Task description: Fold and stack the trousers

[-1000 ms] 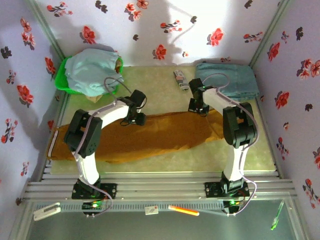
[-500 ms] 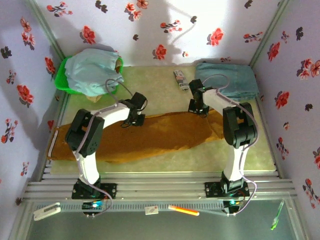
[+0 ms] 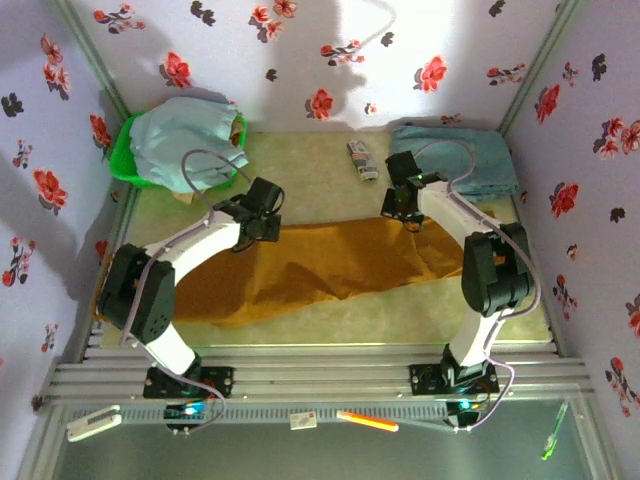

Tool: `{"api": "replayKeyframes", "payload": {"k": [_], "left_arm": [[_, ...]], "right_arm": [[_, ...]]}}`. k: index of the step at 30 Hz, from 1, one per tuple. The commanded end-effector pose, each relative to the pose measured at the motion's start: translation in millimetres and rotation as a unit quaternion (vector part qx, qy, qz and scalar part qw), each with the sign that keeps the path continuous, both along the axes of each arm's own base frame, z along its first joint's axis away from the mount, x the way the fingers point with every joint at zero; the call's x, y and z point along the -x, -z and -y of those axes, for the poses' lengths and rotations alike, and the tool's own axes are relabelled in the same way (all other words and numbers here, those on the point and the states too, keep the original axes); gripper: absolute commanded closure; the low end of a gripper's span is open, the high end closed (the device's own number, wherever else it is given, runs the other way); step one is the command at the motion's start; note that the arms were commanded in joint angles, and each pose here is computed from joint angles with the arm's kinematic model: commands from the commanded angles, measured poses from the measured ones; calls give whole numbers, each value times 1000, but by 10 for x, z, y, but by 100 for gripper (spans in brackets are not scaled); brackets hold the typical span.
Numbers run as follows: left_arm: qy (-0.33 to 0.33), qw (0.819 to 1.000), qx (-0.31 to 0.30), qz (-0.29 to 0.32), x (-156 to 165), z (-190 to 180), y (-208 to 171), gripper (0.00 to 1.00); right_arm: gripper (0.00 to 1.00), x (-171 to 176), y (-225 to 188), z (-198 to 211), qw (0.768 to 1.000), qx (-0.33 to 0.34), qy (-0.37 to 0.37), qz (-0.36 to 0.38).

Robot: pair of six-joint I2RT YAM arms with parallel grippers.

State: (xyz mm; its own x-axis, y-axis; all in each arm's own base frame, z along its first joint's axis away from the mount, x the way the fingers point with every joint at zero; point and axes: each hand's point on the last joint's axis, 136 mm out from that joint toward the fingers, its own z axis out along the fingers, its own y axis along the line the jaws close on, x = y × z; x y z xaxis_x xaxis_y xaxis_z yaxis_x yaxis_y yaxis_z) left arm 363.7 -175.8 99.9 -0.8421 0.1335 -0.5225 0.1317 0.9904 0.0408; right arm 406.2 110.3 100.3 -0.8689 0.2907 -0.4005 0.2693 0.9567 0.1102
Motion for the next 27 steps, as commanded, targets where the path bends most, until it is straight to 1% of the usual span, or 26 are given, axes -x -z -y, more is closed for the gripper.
{"api": "replayKeyframes", "payload": {"k": [1,5,7,9,11,13,14,16,19,20,22,24,25,27], "left_arm": [[-32,999,-20,22,-219,-92,-31,100],[-40,999,-23,22,-298,-108,60,100],[-35,999,-23,24,-328,-90,104,100],[-33,999,-37,10,-355,-111,224,100],[-41,998,-49,-8,-380,-190,380,100],[-55,997,-47,-27,-379,-265,519,99],[-60,997,-43,-35,-366,-290,566,91],[-71,996,-40,-34,-345,-347,575,64],[-95,994,-33,-31,-300,-429,463,31],[-102,994,-26,-27,-272,-437,392,22],[-125,992,-7,-18,-172,-467,198,14],[-136,991,13,-8,-22,-457,1,10],[-138,990,24,-8,70,-422,-70,9],[-140,990,27,-10,250,-388,-71,9]], "right_arm": [[100,-136,0,153,999,17,34,11],[100,-236,155,226,999,9,47,-2],[100,-233,203,215,999,1,48,-11],[100,-201,217,224,999,0,50,-13],[79,-145,203,320,998,2,55,-17],[63,-88,167,492,998,3,67,-19],[57,-45,156,624,997,4,77,-22],[50,25,136,898,994,2,102,-27],[47,154,156,1404,985,-2,167,-39],[46,193,176,1544,981,-18,191,-42],[46,267,210,1757,973,-35,223,-40],[46,360,256,1916,968,-35,243,-45],[46,388,300,1927,967,-39,245,-50],[47,384,392,1835,968,-60,237,-57]]}}
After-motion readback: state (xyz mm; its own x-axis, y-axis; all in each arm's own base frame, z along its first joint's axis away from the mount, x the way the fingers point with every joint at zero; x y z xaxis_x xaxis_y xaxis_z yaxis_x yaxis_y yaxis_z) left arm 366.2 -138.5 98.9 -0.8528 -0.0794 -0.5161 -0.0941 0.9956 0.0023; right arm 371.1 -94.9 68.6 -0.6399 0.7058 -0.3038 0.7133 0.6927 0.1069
